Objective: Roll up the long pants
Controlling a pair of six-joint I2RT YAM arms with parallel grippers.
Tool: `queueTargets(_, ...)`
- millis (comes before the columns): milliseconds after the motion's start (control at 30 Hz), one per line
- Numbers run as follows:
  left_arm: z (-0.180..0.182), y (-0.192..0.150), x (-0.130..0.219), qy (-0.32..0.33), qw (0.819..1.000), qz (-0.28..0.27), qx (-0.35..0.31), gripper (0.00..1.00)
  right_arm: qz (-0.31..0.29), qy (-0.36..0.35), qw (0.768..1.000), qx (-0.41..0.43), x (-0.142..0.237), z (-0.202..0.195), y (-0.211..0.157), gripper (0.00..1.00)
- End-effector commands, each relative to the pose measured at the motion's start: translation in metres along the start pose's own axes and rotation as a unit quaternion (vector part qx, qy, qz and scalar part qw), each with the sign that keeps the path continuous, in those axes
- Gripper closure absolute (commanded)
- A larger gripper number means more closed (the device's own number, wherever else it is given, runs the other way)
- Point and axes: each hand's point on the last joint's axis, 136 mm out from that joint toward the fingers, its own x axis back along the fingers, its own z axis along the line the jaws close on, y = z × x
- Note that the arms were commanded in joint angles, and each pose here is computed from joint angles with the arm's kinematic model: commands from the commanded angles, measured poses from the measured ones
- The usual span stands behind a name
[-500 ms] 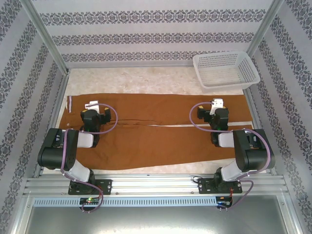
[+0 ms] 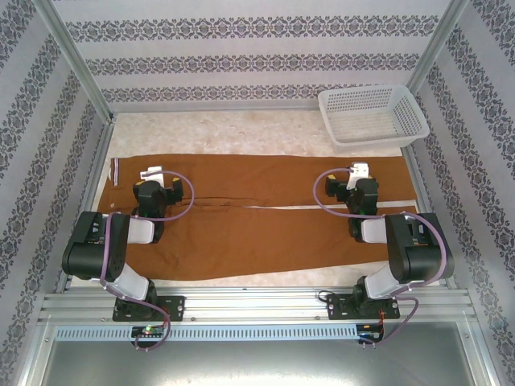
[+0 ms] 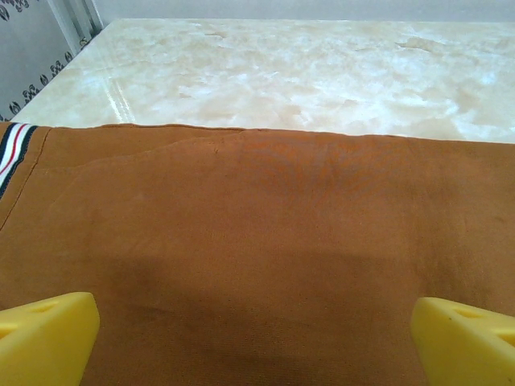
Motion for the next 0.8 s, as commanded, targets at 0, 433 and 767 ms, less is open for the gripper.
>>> queueTargets(0, -0.002, 0.008, 0.0, 0.0, 1.0, -0.01, -0.003, 0.0, -0.02, 0.02, 1.0, -0.01, -0.001, 0.004, 0.017, 0.02)
queueTargets(433, -0.001, 0.014, 0.002, 0.001, 1.0, -0.01, -0.001, 0.0, -0.016, 0.026, 0.999, -0.009, -0.001, 0.006, 0.022, 0.02)
queueTargets(767, 0.113, 0.134, 0.043, 0.187, 0.959, 0.118, 0.18, 0.0, 0.193, -0.036, 0.97, -0.141, 0.01, -0.022, 0.072, 0.06)
